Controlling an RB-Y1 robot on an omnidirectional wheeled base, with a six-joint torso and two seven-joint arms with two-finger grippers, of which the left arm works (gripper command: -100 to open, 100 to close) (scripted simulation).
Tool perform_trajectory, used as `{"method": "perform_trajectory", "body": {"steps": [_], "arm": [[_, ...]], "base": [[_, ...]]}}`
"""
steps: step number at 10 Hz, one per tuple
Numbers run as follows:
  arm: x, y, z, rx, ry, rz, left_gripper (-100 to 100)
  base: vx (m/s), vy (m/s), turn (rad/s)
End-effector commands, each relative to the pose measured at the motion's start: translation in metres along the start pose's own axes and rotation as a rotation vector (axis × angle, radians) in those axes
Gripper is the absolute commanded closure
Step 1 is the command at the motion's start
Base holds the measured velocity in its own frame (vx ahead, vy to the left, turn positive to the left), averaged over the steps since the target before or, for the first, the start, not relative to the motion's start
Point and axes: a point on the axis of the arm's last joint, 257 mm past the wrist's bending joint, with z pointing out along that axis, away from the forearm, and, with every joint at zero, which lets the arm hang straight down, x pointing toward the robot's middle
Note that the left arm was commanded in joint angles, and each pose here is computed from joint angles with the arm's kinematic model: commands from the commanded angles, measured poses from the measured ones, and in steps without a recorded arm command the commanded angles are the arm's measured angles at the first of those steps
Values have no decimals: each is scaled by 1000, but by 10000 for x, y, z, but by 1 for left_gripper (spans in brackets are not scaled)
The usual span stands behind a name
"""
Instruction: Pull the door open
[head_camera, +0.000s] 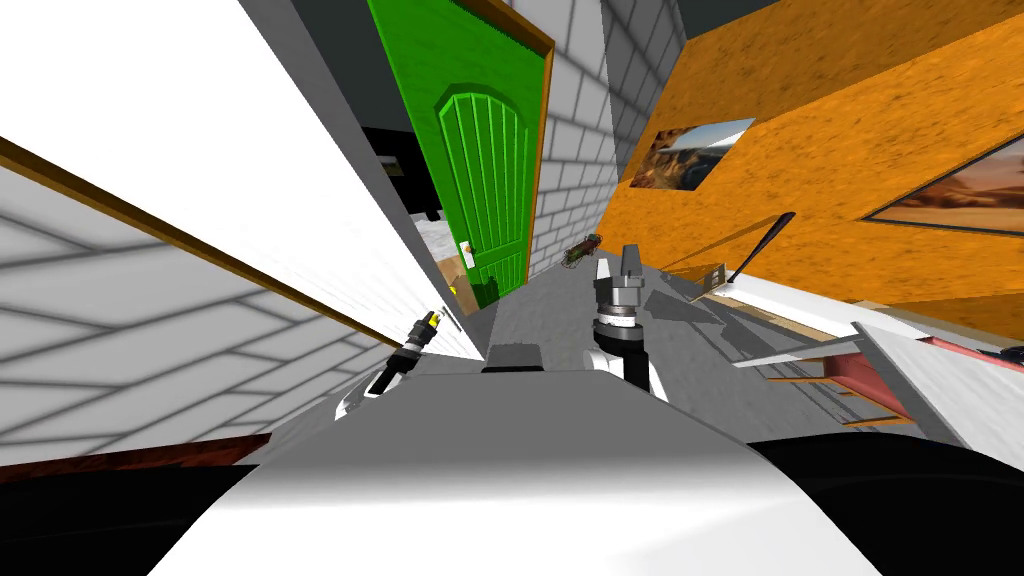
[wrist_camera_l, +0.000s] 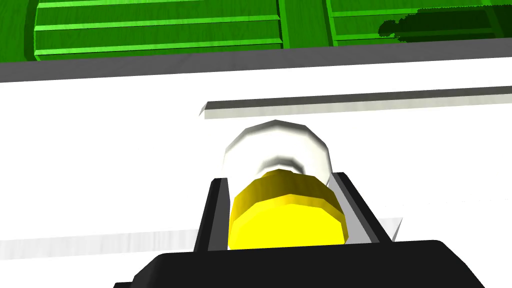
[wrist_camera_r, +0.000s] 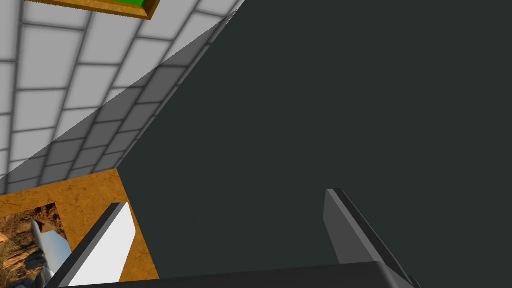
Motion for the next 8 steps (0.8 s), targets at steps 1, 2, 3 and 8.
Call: {"method": "perform_trajectory", "body": {"steps": [1,2,3,8], "arm": [[18,-5,-60,1,19,-5,100],[22,-8,-81,1,26,-6,100],[2,4,-65,-2,18,-2,100],[-11,13,-270,-2,63,-3,100]], "base": [[-226,89,-121],[-185,87,-92],[-79,40,-13],[-187,85,-152]]}}
